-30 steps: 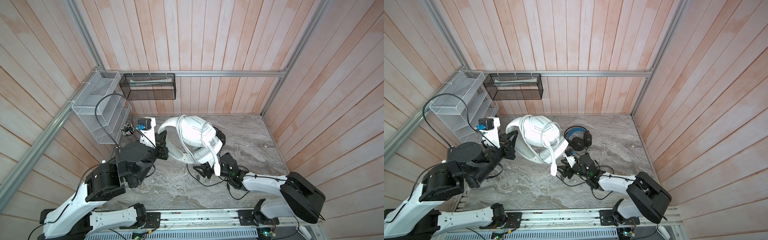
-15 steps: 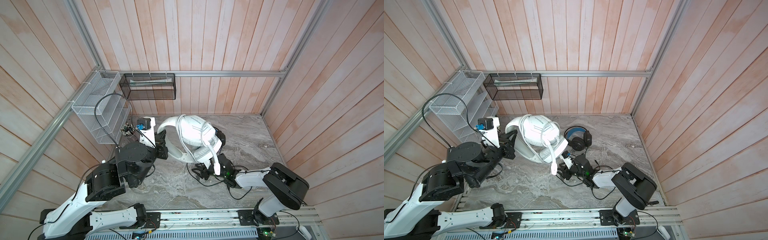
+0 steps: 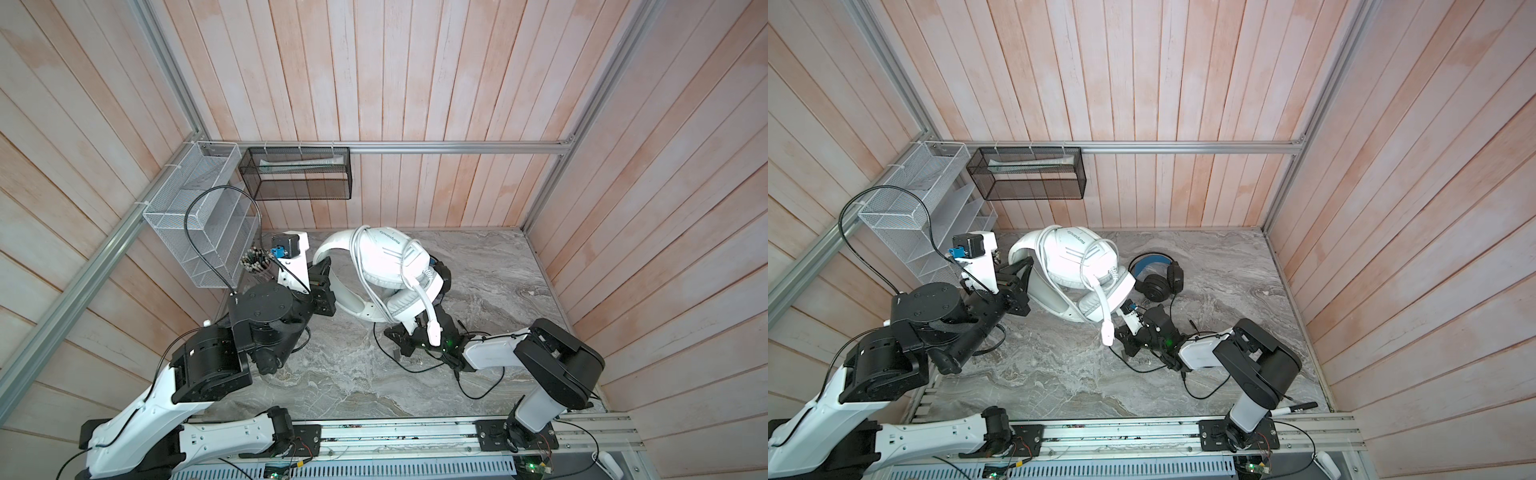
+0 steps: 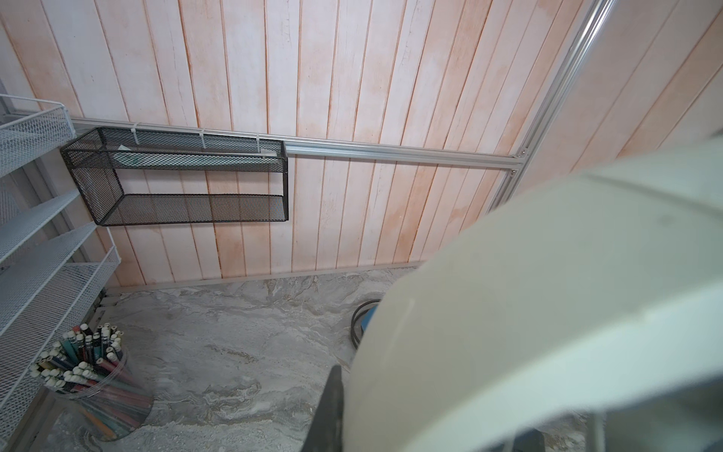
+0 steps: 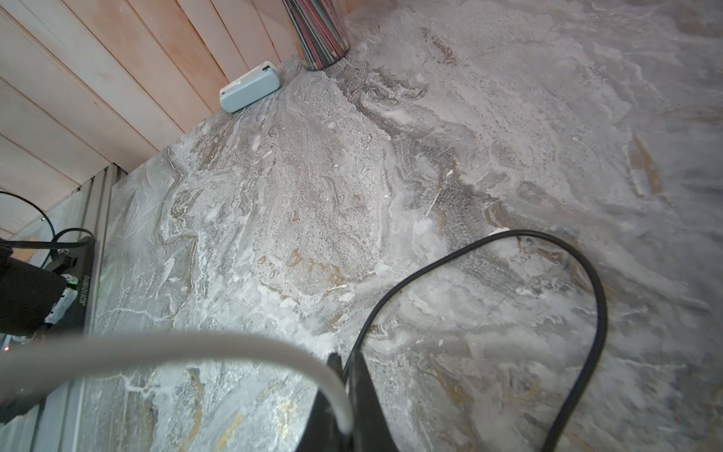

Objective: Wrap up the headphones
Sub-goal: 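Lower the white headset with the left gripper while the right gripper lifts the cable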

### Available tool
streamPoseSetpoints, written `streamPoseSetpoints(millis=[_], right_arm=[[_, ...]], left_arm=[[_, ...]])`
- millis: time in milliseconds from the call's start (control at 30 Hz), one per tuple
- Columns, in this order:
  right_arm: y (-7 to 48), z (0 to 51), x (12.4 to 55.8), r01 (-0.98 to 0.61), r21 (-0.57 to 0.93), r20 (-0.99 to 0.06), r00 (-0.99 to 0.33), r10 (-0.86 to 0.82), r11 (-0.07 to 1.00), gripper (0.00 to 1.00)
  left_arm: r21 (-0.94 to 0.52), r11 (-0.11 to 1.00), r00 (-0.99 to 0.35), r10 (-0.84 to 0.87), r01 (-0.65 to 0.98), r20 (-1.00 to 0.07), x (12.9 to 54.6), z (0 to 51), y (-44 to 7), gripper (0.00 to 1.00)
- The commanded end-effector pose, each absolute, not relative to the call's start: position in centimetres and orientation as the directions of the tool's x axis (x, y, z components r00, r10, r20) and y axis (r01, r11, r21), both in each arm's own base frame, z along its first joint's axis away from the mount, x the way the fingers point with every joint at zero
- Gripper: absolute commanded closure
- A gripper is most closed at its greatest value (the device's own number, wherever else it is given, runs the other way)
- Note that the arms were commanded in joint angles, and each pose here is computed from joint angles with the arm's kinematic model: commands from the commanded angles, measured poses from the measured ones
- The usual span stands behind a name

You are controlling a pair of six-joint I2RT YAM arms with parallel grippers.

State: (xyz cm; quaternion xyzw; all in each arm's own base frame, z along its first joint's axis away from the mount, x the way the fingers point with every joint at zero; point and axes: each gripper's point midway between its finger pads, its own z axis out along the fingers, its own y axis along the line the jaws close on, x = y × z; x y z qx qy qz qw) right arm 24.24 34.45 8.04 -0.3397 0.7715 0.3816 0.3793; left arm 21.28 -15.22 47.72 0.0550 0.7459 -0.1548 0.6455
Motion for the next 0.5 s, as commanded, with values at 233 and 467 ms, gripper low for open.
streamPoseSetpoints(millis=[233,467], right_arm=[[34.2,7.7,19.6,-0.833,0.269,-0.831,-0.454,-0.32,0.483,1.0],[34.4,8.9,15.1,-0.867,0.24,-0.84,-0.411,-0.355,0.437,1.0]], left_arm=[[-0.259,0.948,-0.09,-0.247,0.182,-0.965,23.9,50.7,-12.2,1.0],[-0.237,0.969,-0.159,-0.225,0.063,-0.961,28.9,47.9,-9.6,1.0]])
